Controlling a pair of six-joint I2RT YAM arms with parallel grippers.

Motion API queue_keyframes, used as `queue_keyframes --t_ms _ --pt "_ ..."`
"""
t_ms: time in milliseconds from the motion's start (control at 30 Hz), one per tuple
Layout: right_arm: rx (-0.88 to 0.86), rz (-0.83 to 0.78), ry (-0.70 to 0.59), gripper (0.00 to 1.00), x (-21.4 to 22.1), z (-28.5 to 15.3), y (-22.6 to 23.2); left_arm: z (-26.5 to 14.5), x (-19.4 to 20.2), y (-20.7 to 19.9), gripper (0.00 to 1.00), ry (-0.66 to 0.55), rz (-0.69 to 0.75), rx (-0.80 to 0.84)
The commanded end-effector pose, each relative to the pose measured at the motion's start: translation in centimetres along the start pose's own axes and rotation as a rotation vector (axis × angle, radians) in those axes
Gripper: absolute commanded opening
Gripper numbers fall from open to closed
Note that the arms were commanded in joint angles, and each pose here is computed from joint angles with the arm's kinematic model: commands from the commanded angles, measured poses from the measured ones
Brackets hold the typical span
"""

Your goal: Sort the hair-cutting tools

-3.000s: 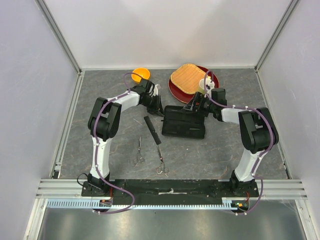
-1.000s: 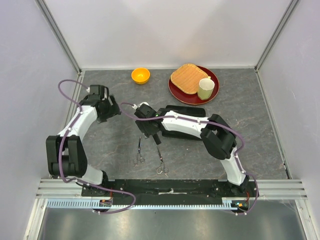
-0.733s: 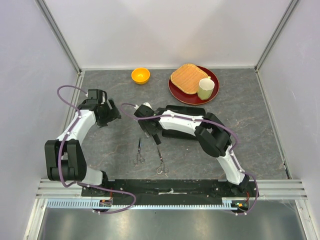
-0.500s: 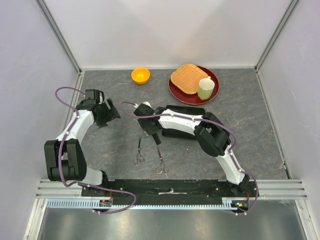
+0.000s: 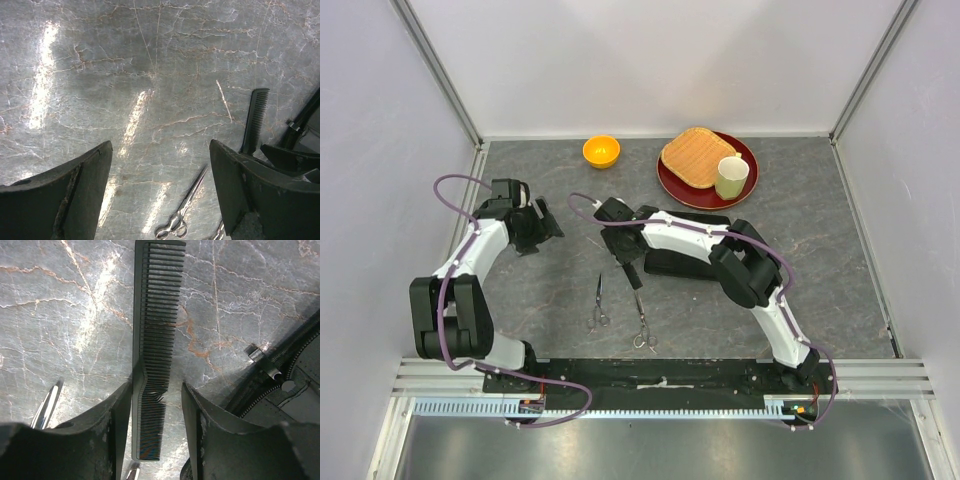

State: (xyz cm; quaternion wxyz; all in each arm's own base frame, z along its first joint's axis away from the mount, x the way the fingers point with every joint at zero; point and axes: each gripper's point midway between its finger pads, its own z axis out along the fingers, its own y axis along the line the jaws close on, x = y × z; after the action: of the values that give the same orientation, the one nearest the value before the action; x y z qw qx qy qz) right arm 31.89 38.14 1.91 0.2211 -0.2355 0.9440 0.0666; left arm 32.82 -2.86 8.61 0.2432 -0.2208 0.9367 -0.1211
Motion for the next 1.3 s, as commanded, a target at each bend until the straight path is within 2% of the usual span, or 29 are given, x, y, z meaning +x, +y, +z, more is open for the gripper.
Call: queue_keyframes --t_ms 0,400,800,1267 --pt "0.007 0.024 0.075 0.5 1.8 2.3 -0.4 0.4 -0.4 -0.6 0.85 -0.005 -0.017 0.037" --pt "0.024 -0.012 0.08 0.4 1.3 2.5 -0.7 0.7 0.1 -1.3 0.84 0.027 -0.018 0.077" --pt "0.022 0.003 -0.015 0.42 -1.8 -0.1 -0.6 0.6 0.8 -3.4 0.83 0.064 -0.015 0.202" --pt "0.002 0.015 -0.072 0.44 -3.8 -2.1 -0.2 0.8 1.1 -3.7 0.82 0.081 -0.018 0.229"
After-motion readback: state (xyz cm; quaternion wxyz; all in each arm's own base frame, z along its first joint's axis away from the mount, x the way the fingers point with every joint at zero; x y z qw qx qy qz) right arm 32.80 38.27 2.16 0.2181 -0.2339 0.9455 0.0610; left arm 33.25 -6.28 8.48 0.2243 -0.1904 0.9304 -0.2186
